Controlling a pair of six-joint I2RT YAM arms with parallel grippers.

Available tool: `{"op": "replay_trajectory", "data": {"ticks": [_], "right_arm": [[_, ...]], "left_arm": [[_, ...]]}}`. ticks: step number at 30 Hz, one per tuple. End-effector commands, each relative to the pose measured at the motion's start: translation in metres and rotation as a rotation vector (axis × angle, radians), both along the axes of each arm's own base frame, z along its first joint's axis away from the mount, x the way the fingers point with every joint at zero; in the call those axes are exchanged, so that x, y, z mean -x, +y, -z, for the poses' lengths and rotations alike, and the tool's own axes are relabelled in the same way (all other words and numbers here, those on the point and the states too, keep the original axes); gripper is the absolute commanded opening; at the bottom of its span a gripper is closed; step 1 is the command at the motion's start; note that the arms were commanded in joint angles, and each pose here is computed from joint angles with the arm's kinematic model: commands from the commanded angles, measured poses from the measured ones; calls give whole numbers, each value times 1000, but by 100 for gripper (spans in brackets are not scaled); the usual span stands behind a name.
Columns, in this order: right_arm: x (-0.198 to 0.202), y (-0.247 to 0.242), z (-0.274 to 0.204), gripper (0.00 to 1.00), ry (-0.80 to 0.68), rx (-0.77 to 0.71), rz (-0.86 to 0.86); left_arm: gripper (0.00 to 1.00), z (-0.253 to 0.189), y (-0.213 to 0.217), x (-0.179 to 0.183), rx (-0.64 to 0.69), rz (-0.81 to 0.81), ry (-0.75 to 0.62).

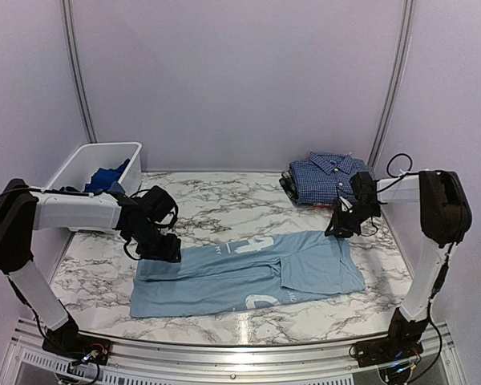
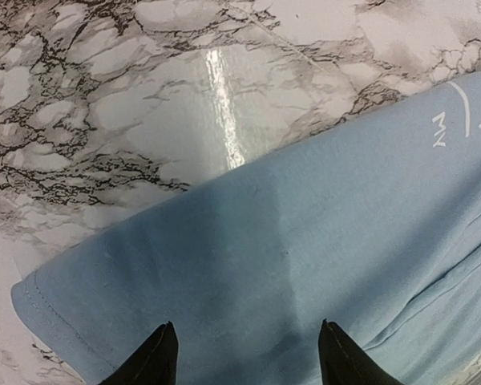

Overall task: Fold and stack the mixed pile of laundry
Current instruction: Rotate the rectangle-folded T-shirt at the center of the board.

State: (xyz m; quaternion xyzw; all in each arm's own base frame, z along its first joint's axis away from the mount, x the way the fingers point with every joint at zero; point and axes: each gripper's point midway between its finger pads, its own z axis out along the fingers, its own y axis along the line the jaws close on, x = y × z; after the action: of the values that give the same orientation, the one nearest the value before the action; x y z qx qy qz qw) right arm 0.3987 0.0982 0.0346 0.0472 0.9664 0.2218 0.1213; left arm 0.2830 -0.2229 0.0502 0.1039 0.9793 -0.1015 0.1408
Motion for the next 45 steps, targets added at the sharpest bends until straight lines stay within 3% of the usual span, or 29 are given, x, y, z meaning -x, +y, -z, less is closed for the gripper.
{"op": "replay_trajectory", "data": {"ticks": [1, 6, 10, 17, 20, 24, 28, 31, 38, 45], "right_arm": [[-15, 0, -5, 20, -23, 25, 15], [-23, -14, -26, 0, -77, 27, 45], [-27, -29, -41, 0, -129, -31, 80], [-29, -33, -11, 0, -90, -82, 66], [-30, -33, -14, 17, -82, -73, 48], [-27, -50, -47, 35, -133, 44, 63], [-14, -41, -84, 37, -199, 24, 54], [10, -2, -93, 36, -205, -12, -27], [77, 60, -68, 36, -115, -72, -136], [126, 70, -25, 36, -13, -34, -172]], "left_arm": [[63, 19, 17, 6, -66, -48, 66], [61, 35, 36, 17, -91, -105, 115], [58, 48, 52, 28, -117, -137, 157], [56, 54, 60, 34, -133, -137, 175], [60, 40, 54, 26, -109, -117, 134], [68, 0, 47, 2, -65, -107, 7], [70, -31, 34, -15, -17, -79, -75], [69, -33, 25, -20, -12, -28, -79], [67, -20, -5, -29, 3, 48, -53], [60, 15, -21, -11, 49, 20, 71]]}}
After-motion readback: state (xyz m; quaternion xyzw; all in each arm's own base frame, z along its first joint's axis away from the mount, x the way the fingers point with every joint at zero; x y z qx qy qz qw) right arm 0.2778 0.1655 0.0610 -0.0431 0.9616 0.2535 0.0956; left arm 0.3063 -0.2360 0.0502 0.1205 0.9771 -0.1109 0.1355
